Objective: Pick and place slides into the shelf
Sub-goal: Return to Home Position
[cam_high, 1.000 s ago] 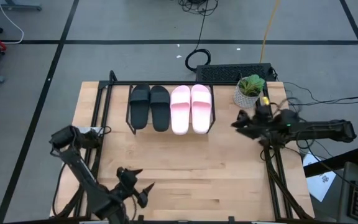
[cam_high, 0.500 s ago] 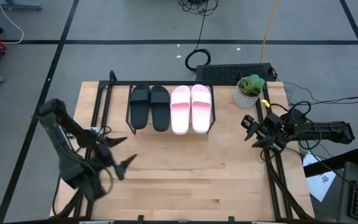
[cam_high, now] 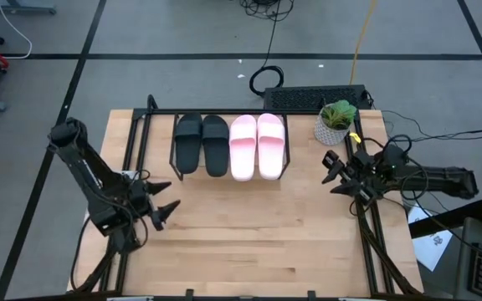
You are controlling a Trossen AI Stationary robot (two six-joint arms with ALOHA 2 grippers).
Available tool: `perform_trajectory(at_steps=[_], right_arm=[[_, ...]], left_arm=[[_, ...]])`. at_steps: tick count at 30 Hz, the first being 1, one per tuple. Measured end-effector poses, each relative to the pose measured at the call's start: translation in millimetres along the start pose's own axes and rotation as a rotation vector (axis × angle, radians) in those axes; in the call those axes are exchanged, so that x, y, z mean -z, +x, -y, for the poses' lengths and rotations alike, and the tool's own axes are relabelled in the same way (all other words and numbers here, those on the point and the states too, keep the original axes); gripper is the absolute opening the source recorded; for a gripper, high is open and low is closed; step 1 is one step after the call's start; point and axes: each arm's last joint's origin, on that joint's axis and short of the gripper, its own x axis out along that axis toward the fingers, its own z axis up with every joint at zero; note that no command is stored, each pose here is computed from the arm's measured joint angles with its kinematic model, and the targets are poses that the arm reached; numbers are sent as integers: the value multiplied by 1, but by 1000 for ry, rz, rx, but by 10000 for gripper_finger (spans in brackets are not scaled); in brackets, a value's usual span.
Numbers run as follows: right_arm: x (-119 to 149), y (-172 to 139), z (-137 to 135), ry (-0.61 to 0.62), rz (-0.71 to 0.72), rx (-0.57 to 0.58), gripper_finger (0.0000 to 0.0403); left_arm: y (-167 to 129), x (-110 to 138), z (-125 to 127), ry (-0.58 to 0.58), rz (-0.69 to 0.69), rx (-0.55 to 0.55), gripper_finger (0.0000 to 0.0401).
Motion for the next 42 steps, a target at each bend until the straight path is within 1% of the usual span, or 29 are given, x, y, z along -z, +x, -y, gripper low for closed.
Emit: perform_trajectory(at_steps=[3,5,9,13,15,17,21,25,27,31,35,38,42], right_arm=[[-1,-1,2,-20,6,22,144],[-2,-2,4,-29,10,39,144],[-14,-2,3,-64,37,59,144],[-35,0,-2,-176,64,82,144],[-44,1,-3,-212,45,110,144],[-50,3,-3,-219,-1,146,144],[-55,9,4,-234,-47,190,144],[-54,13,16,-228,-43,287,144],[-56,15,19,-239,-31,299,144],[-62,18,21,-267,37,280,144],[-65,20,20,-208,78,257,144],[-62,23,23,-180,67,262,144],[-57,29,26,-149,60,288,144]], left_arm=[[3,3,-14,-10,129,26,395],[3,2,-25,-51,159,40,395],[2,-7,-42,-105,63,2,395],[-2,-26,-59,-108,63,26,395],[-4,-36,-68,-114,61,40,395],[-6,-44,-77,-136,47,57,395],[-10,-57,-93,-198,16,118,395],[-13,-63,-103,-223,-21,206,395],[-14,-66,-108,-235,-28,248,395],[-15,-68,-116,-248,-71,328,395],[-16,-68,-119,-267,-127,423,395],[-17,-58,-117,-284,-124,432,395],[-19,-33,-109,-357,-161,434,395]])
